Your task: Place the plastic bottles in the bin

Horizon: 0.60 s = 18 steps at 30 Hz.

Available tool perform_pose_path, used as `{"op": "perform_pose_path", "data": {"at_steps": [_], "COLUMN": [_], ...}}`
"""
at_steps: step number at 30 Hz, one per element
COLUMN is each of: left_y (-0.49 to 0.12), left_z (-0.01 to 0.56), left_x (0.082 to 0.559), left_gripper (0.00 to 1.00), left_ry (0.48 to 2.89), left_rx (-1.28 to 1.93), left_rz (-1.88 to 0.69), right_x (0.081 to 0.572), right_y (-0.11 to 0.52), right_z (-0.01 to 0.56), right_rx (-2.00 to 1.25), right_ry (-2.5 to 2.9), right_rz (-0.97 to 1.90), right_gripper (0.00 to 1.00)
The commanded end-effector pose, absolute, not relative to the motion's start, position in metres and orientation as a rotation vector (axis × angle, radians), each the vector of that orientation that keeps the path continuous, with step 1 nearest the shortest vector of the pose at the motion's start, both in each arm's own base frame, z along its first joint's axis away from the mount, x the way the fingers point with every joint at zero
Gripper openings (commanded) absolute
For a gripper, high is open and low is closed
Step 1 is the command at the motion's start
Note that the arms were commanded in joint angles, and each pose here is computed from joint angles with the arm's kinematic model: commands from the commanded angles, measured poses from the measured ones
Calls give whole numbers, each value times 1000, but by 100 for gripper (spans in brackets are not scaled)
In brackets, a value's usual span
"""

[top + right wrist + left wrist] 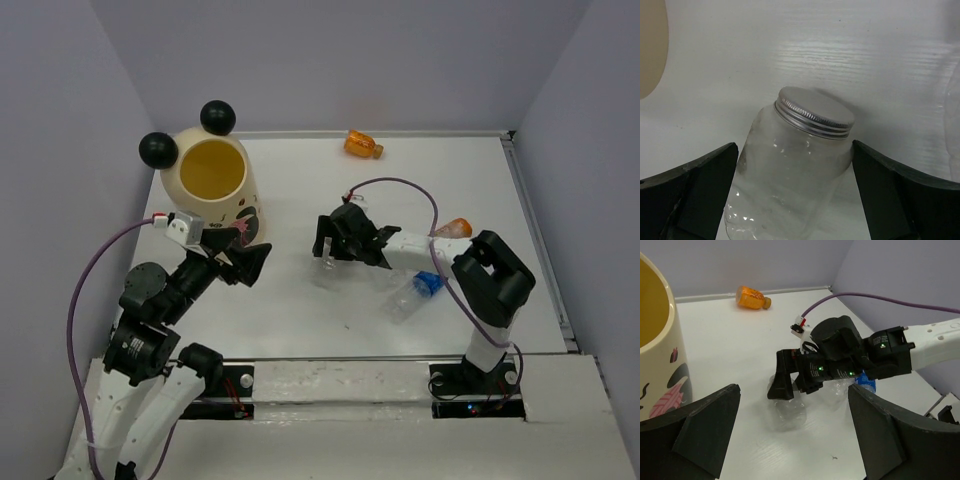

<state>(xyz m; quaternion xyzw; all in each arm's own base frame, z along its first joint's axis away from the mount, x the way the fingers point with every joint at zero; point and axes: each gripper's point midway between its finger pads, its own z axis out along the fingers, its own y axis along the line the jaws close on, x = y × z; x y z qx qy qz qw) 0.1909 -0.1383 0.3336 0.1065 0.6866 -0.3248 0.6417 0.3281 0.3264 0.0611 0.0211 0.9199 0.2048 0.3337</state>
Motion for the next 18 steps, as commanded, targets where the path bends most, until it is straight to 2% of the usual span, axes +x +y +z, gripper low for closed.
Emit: {"op": "perform_pose_path", "data": {"at_steps": [1,3,4,5,6,9,12,13,14,18], "left_y": [-141,-138,-136,-134,-132,-125,-110,-109,-96,-41], "left_z": [342,343,343,343,340,341,358,363,371,381], "left_x": [178,174,175,175,174,176,180,178,181,186], "left_gripper": [99,99,99,99,99,99,99,99,99,99], "left_ry": [1492,1465,1459,1450,1444,1432,1401,1390,1369,1307], "left_rx": [301,298,282,272,259,204,97,88,-8,-317], "left_rz": [-765,-763,-756,-750,-748,-735,-702,-714,-686,-542], "right_x": [346,350,351,352,353,353,344,346,344,336], "right_y": [344,346,345,346,345,341,357,358,372,400], "right_z": [68,67,67,69,77,97,165,171,217,322], "right_rx": [88,98,98,94,95,87,-10,-36,-92,-225], "right_ry": [2368,2366,2363,2358,2342,2303,2154,2138,2026,1778], "right_rz": [537,527,522,522,522,534,630,625,685,766], "right_gripper": [98,91,75,75,60,56,54,54,53,51]}}
